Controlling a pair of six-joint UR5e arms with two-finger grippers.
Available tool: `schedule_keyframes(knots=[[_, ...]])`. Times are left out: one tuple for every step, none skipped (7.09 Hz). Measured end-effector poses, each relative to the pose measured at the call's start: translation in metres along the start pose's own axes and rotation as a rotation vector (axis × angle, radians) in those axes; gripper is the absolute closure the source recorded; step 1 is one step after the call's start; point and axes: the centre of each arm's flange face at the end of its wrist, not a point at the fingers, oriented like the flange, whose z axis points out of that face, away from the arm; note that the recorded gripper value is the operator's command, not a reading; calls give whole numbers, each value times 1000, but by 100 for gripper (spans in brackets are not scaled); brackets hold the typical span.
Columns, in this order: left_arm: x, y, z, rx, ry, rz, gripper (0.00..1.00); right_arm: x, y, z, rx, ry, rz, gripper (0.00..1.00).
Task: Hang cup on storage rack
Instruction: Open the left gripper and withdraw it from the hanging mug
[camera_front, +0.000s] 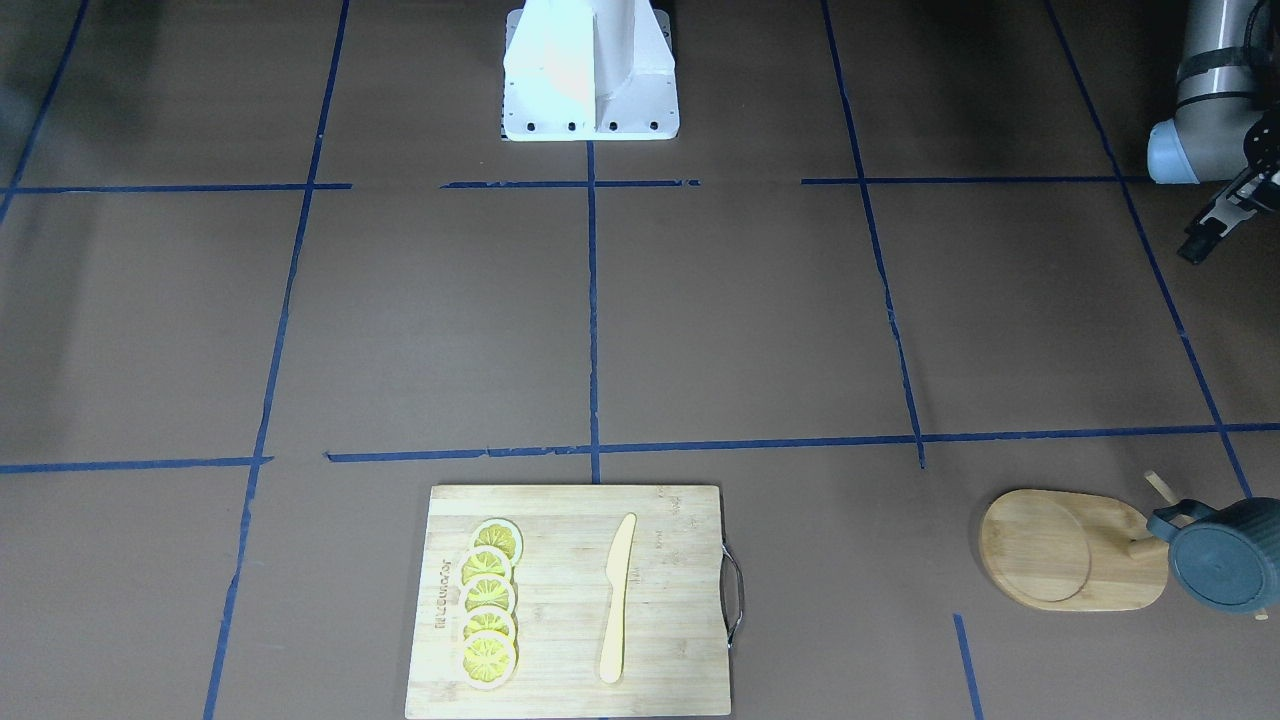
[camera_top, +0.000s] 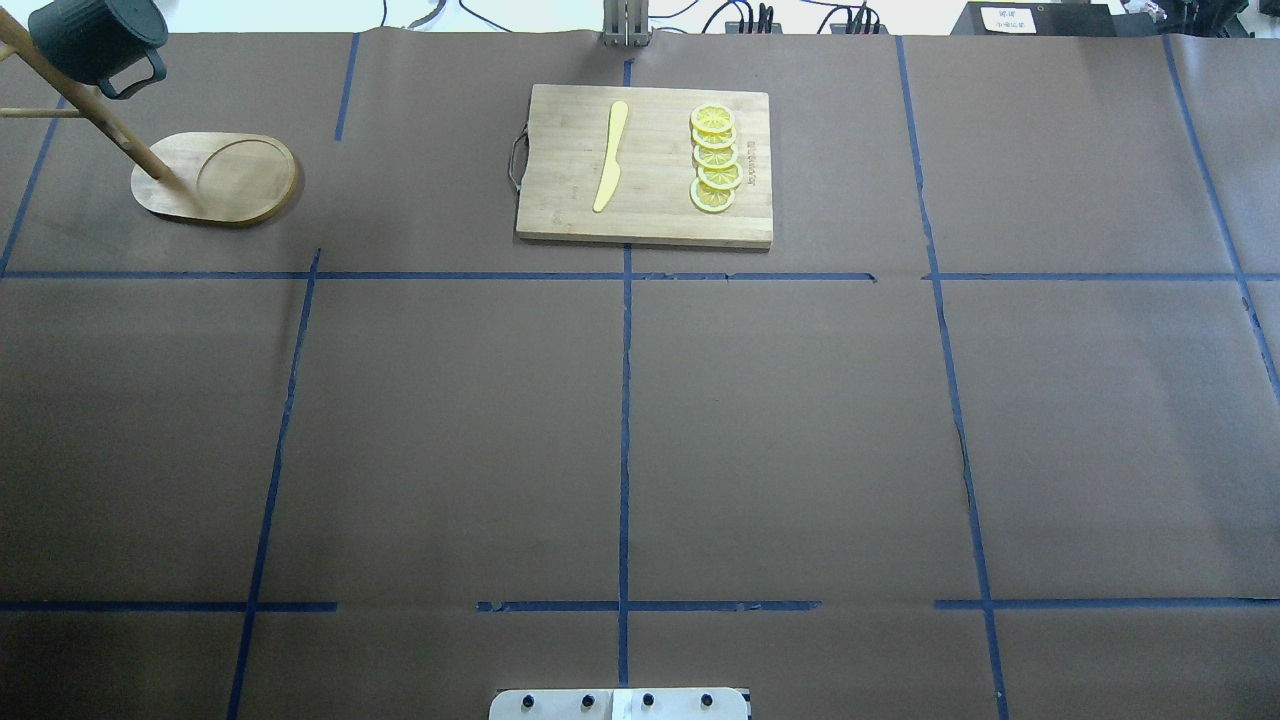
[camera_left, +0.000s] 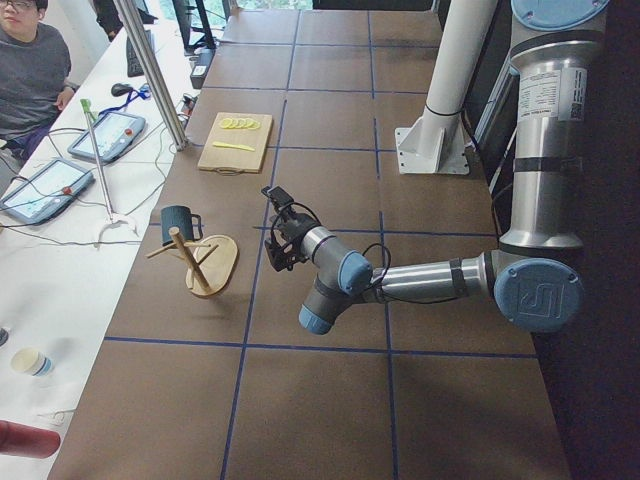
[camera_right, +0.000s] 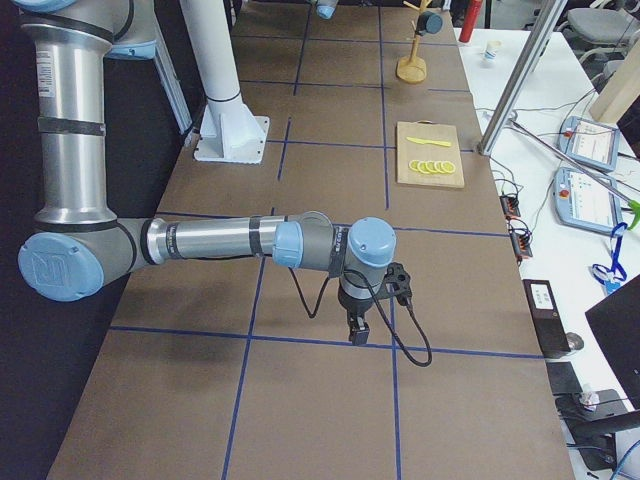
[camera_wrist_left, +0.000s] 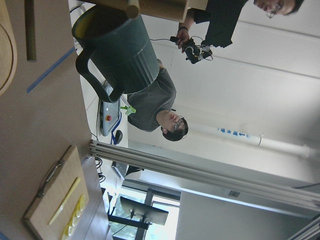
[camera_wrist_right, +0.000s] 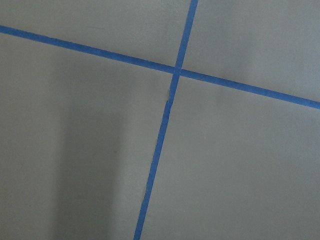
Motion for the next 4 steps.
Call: schedule_keyframes(knots=[[-10,1,-7,-32,-79,215,0,0,1,1,-1,0,1,0],[-19,-1,-16,-52,-147,412,0,1,1,1,-3,-1,3,0],[-25,-6,-21,-61,-203,588,0,2,1,2,-4,-1,4,0],[-26,-16,-25,-58,-256,748,0,2,1,3,-6,-2,5,0]])
